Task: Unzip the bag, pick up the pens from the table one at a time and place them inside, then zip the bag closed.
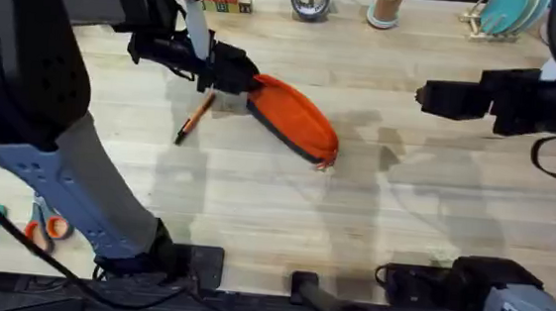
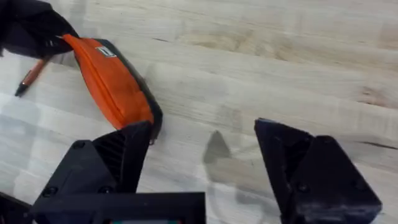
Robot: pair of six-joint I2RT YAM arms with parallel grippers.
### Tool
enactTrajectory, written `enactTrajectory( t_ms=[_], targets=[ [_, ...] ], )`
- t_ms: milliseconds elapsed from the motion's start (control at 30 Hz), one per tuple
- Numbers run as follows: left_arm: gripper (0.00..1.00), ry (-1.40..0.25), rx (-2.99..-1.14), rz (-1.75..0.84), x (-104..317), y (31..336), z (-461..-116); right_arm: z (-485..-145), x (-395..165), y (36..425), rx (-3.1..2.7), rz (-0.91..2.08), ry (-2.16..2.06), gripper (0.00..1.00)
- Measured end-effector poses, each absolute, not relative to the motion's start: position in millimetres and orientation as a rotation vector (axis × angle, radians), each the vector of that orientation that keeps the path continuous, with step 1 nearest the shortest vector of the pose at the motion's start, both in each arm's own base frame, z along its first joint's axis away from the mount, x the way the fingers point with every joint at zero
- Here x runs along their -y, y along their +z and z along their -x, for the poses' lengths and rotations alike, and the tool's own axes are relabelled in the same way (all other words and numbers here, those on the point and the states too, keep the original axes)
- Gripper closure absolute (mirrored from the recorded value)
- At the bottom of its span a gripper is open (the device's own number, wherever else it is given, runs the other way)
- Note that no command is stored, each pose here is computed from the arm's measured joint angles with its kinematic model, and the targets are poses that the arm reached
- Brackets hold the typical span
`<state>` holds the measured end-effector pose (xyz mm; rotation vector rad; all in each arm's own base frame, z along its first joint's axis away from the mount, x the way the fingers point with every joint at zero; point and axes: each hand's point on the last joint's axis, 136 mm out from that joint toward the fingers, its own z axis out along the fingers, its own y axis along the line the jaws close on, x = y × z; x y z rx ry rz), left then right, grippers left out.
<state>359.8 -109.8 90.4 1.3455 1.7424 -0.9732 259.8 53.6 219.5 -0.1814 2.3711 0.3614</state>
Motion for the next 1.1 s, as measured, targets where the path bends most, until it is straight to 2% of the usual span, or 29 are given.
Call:
enactTrajectory(
  t_ms=[667, 1100],
  targets=[
    [0.956, -0.972, -1.742, -1.346, 110, 90, -360, -258, -56, 219, -2.380, 0.173, 0.388, 0.005],
    [0.957, -0.972, -1.742, -1.346, 110, 90, -360, -219, -67, 195, -2.558, 0.150, 0.511, 0.005]
  ],
)
